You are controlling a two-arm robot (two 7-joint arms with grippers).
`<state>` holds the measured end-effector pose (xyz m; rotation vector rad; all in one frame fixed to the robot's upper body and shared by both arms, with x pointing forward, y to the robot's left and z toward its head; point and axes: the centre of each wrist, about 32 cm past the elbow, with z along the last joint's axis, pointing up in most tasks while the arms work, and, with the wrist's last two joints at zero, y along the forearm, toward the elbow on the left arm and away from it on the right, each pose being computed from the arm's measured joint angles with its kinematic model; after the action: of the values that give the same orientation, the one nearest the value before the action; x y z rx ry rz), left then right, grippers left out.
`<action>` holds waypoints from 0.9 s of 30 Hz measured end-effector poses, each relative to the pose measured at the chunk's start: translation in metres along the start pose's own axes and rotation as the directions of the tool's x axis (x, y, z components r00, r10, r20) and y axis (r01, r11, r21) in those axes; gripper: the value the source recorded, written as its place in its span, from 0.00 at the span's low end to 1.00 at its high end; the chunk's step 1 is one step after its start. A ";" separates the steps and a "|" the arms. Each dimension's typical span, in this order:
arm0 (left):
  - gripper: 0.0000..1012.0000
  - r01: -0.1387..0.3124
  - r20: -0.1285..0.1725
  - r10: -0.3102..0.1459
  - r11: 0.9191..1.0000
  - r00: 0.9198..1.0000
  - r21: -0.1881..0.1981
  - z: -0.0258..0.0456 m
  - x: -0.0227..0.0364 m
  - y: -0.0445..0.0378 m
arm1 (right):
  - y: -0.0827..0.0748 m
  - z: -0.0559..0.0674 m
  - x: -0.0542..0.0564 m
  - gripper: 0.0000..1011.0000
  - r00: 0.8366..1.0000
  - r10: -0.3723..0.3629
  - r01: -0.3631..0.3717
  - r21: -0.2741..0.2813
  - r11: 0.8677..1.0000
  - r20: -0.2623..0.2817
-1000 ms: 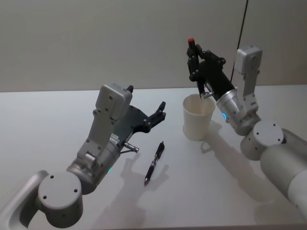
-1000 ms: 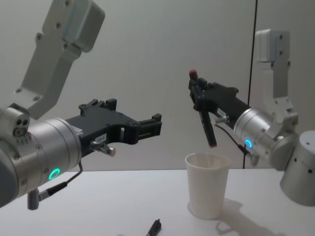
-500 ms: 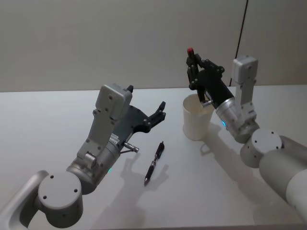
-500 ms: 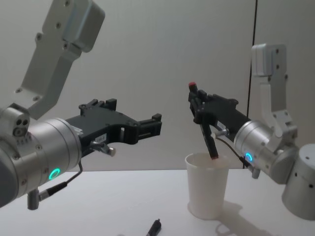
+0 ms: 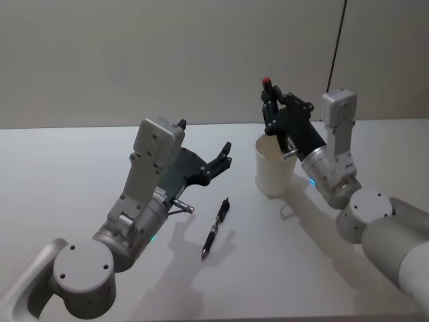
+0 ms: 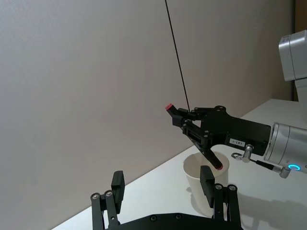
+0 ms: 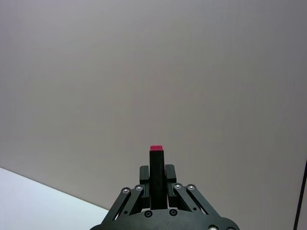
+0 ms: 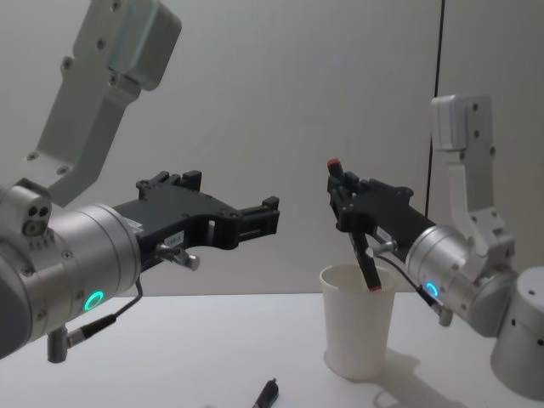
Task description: Place the pen into the pen holder.
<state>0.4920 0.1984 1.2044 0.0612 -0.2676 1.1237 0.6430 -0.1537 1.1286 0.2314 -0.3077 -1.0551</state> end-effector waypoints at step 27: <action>0.99 0.000 0.000 0.000 1.000 1.000 0.000 0.0000 0.0000 0.0000 | -0.007 -0.005 -0.001 0.88 1.000 -0.009 0.009 -0.023 1.000 0.017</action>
<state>0.4920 0.1984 1.2044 0.0612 -0.2676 1.1237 0.6390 -0.1559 1.1216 0.2031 -0.3094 -1.0692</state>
